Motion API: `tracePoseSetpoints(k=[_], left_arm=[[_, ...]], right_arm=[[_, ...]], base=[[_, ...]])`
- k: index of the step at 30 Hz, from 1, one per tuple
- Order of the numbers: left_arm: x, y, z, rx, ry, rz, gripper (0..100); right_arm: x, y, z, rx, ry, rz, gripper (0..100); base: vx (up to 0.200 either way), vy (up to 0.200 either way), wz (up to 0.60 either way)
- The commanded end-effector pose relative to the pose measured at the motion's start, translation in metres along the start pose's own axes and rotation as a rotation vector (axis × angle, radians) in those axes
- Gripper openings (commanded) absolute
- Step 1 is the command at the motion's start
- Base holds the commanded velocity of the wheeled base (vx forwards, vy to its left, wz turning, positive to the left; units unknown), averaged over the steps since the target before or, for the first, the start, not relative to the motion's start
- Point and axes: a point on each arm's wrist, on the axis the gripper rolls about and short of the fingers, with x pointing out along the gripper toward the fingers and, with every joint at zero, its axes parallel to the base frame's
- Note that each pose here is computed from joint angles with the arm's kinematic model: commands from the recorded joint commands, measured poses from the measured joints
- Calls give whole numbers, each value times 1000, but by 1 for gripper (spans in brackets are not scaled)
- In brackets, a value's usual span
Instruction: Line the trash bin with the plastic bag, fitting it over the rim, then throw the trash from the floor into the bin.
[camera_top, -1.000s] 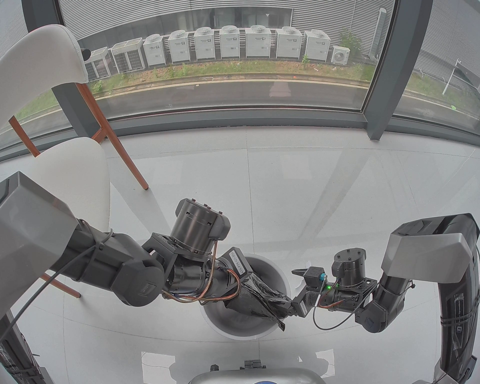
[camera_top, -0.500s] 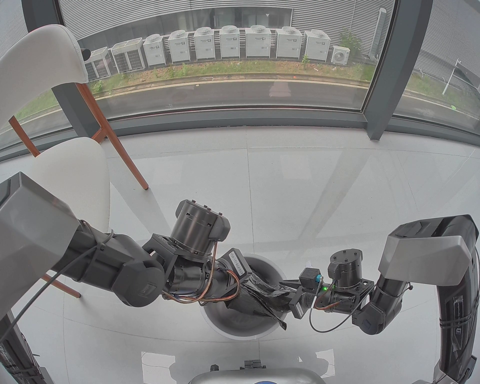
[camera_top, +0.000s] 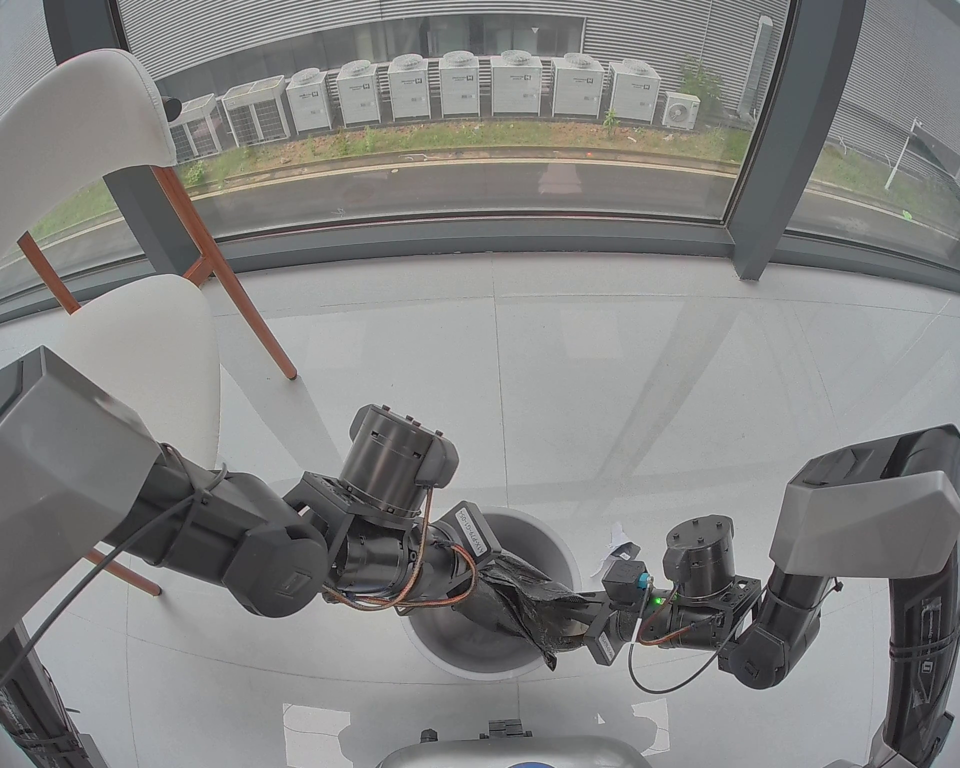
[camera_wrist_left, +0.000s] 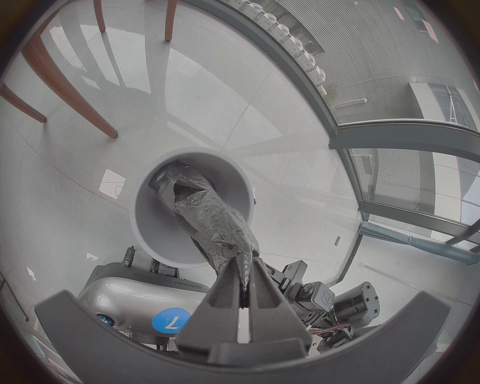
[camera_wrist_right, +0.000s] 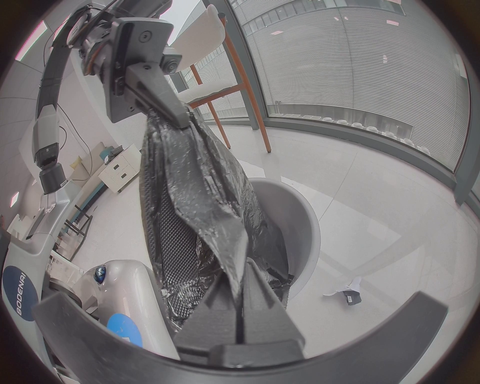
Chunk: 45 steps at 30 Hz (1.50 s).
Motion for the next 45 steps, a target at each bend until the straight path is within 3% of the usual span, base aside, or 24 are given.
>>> tracePoseSetpoints(k=[1,28,29,32,45], left_arm=[[0,-2,0,2,-1,-5,0],[11,1,-14,20,34,26,0],[11,1,-14,22,36,27,100],[9,4,-16,34,59,40,100],[-22,-3,-1,25,-33,4,100]], right_arm=[[-5,2,2,-1,-1,5,0],[-9,-12,0,25,-1,-36,0],[-9,-12,0,25,-3,-37,0],[-9,-16,4,22,-19,-47,0],[-5,-37,36,50,-103,-89,0]], base=[[0,0,0],[0,0,0],[0,0,0],[0,0,0],[0,0,0]])
